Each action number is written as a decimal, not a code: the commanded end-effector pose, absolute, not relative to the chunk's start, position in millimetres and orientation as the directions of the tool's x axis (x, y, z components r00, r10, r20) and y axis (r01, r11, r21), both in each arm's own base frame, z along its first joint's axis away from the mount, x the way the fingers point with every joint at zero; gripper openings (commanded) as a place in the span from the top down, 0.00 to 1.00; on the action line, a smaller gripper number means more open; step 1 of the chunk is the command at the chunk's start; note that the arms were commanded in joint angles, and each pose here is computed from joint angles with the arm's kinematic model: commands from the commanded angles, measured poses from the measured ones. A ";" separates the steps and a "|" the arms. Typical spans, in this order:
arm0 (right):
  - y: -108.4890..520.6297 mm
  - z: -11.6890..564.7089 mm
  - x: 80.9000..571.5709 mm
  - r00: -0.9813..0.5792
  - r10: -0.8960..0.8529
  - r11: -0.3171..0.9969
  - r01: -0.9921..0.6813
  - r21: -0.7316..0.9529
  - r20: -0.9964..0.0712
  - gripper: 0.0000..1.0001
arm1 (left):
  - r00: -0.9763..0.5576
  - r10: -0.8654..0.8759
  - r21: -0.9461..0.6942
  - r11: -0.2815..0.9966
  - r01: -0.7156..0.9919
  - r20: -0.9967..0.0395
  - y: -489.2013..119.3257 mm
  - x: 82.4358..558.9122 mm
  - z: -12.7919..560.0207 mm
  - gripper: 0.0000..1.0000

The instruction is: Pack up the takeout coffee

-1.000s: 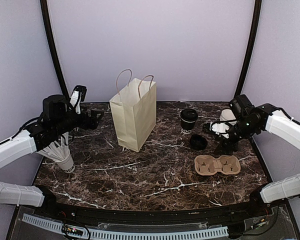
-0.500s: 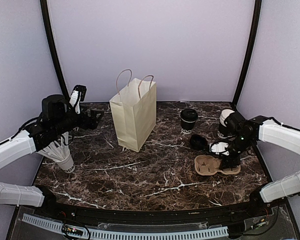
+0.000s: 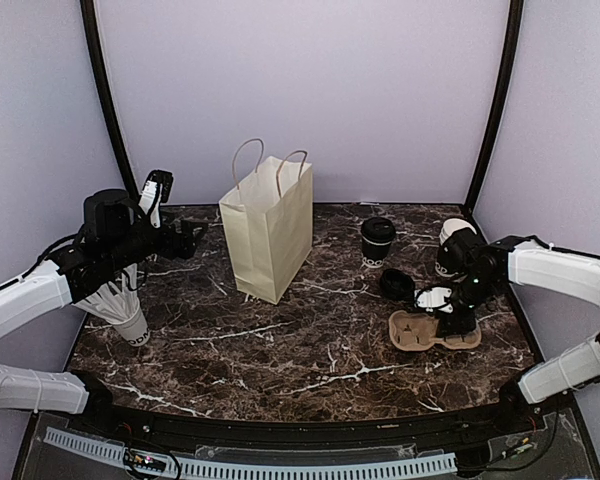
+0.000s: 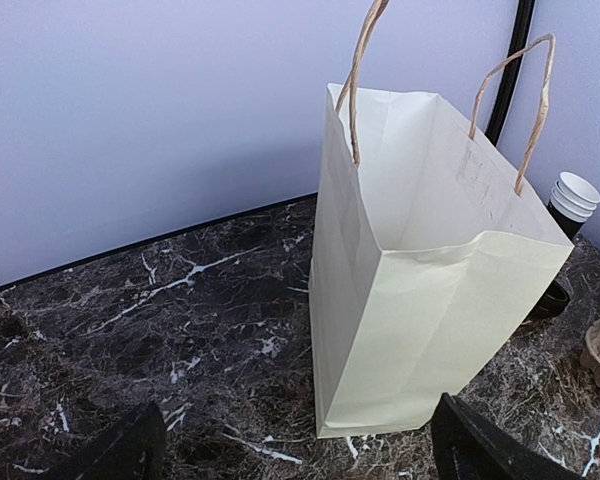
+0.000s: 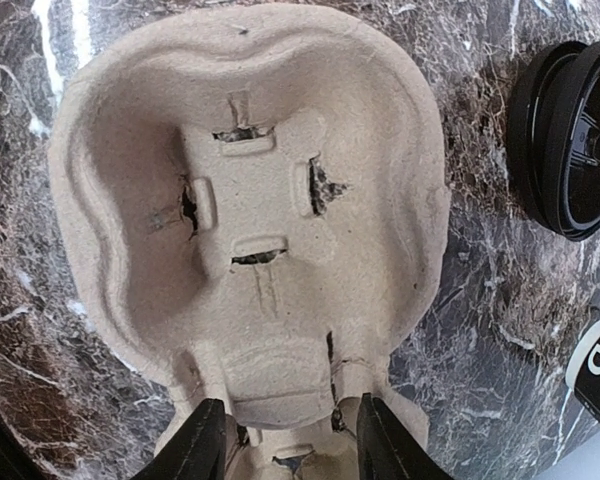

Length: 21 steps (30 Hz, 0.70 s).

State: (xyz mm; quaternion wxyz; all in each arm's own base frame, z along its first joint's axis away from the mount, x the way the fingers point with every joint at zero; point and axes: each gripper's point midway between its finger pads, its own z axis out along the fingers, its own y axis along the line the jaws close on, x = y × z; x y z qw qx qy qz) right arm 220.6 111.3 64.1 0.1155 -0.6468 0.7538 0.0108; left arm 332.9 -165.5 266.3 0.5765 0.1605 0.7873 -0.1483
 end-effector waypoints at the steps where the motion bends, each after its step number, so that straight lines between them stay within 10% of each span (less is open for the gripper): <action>1: 110.1 58.1 224.4 -0.129 -0.976 0.155 -0.977 -0.143 -0.177 0.55 | -0.241 0.074 -0.040 0.900 0.435 -0.968 -164.8 331.7 283.0 0.05; 21: 110.1 49.9 219.6 -0.128 -0.978 0.146 -0.984 -0.101 -0.163 0.53 | -0.242 0.074 -0.040 0.900 0.435 -0.967 -164.7 331.6 282.7 0.05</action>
